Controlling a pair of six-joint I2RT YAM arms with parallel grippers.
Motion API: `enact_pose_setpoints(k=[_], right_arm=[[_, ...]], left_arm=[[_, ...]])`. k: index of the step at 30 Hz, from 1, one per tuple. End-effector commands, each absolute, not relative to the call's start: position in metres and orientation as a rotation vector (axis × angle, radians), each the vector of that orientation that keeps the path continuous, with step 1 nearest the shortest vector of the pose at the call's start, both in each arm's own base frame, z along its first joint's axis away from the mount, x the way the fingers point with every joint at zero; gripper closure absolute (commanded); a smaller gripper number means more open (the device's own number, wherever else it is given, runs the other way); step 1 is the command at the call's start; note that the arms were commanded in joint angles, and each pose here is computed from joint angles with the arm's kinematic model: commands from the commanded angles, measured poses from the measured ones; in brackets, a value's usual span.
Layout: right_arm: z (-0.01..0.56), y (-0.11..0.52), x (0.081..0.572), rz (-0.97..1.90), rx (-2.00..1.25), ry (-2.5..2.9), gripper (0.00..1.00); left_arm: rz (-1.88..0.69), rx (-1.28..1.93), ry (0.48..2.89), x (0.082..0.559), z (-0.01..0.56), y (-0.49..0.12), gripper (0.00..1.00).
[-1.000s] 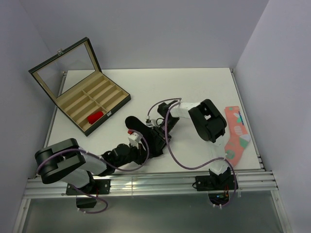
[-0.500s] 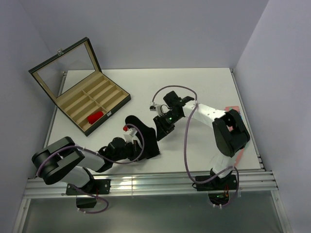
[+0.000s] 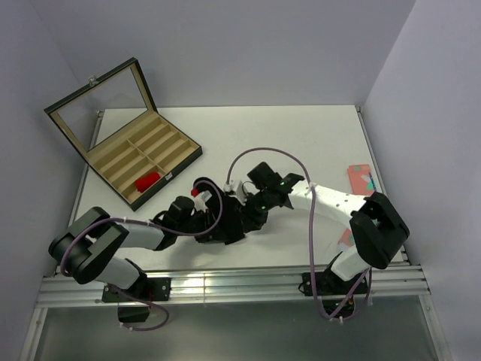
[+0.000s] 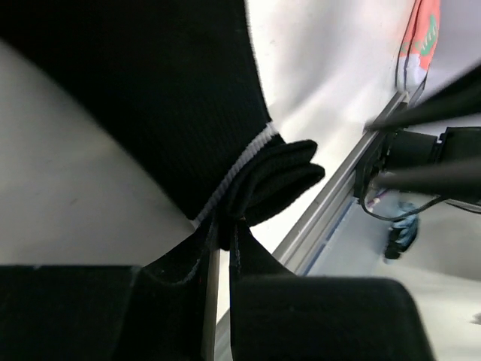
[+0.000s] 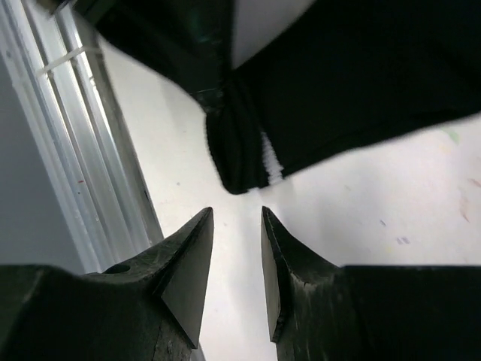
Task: Roll the socks
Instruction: Roll the sock at the center of the board.
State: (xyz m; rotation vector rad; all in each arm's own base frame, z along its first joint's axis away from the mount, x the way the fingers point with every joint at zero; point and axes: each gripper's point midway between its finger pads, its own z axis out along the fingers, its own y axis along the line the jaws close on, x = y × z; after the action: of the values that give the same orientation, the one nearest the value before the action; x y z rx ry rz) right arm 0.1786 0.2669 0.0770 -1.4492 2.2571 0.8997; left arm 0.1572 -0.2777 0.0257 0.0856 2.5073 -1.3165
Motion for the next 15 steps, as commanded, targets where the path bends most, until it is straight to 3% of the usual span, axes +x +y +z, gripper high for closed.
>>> enact_pose_setpoints(k=[1,15], right_arm=[[0.087,0.289,0.180,0.827,-1.552,2.053,0.60],[0.063,0.309,0.163,0.751,-1.700,1.957,0.56]], left_arm=[[-1.369,0.020,2.628,0.148,0.024,-0.268,1.00],[-1.441,-0.007,2.688,0.154,0.034,-0.268,1.00]])
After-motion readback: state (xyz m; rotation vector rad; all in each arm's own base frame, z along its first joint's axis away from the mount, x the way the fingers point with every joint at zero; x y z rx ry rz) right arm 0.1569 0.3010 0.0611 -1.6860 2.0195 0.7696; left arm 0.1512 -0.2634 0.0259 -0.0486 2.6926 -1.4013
